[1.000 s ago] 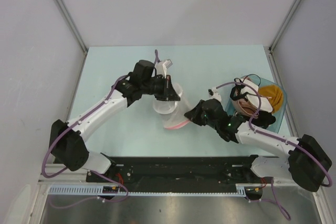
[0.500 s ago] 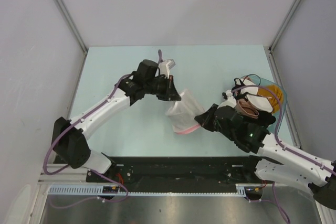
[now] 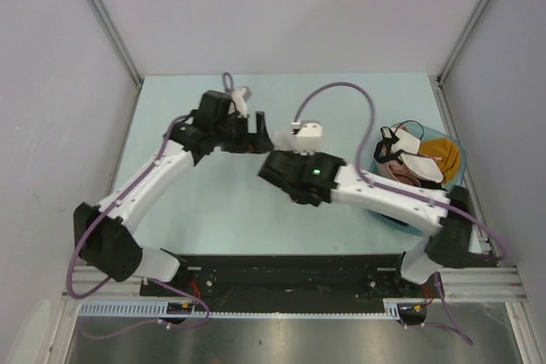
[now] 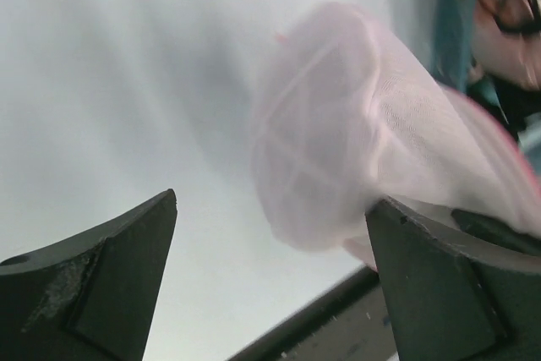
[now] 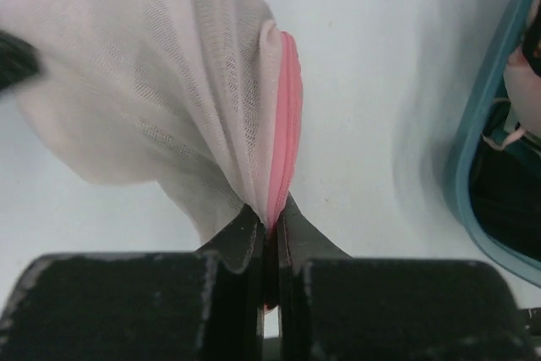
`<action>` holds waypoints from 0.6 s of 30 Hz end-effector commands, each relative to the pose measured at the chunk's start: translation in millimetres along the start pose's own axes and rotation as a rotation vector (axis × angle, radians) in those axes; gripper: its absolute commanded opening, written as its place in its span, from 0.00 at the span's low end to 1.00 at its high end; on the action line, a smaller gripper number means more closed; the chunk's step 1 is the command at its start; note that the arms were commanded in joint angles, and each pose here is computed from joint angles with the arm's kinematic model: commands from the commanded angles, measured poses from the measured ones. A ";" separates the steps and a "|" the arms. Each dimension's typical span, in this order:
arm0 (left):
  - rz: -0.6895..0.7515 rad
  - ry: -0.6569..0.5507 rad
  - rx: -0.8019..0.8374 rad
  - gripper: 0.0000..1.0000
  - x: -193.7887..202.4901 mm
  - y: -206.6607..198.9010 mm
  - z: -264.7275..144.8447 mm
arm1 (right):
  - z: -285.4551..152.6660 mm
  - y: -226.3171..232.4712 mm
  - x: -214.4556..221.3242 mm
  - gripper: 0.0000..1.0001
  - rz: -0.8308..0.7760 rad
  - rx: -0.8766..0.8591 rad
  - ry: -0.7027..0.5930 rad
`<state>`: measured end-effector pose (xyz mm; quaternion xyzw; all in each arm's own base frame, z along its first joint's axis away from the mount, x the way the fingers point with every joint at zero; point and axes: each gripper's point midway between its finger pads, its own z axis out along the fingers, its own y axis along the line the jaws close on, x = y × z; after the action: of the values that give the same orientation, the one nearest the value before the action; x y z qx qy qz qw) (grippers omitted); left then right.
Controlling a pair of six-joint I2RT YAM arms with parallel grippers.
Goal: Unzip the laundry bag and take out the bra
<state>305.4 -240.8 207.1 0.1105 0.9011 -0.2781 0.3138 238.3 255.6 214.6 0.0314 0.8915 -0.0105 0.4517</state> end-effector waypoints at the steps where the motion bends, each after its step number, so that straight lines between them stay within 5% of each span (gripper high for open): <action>1: -0.075 -0.177 -0.198 0.97 -27.7 51.9 -52.5 | 10.5 -0.5 -1.4 0.00 -0.228 0.199 -0.037; 5: -0.123 -0.257 -0.308 0.99 -31.6 79.9 -76.2 | 16.6 32.4 8.4 0.01 -0.280 0.201 -0.006; 6: -0.130 -0.263 -0.312 0.99 -31.1 82.1 -78.3 | 14.5 50.7 7.1 0.41 -0.257 0.134 -0.008; 9: -0.145 -0.252 -0.332 0.99 -27.5 90.7 -78.4 | 8.2 89.9 16.8 0.87 -0.229 -0.098 0.039; 12: -0.159 -0.232 -0.338 0.99 -24.8 92.9 -75.3 | -12.0 107.8 -8.0 0.99 -0.047 -0.354 0.048; 18: -0.120 -0.257 -0.361 0.95 -26.9 86.1 -83.3 | -28.5 55.3 -34.4 0.99 0.164 -0.482 0.022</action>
<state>320.6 -128.2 231.1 -0.0354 0.8989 -0.1661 0.4040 232.9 313.6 210.4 -0.0432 0.9058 0.1186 0.4044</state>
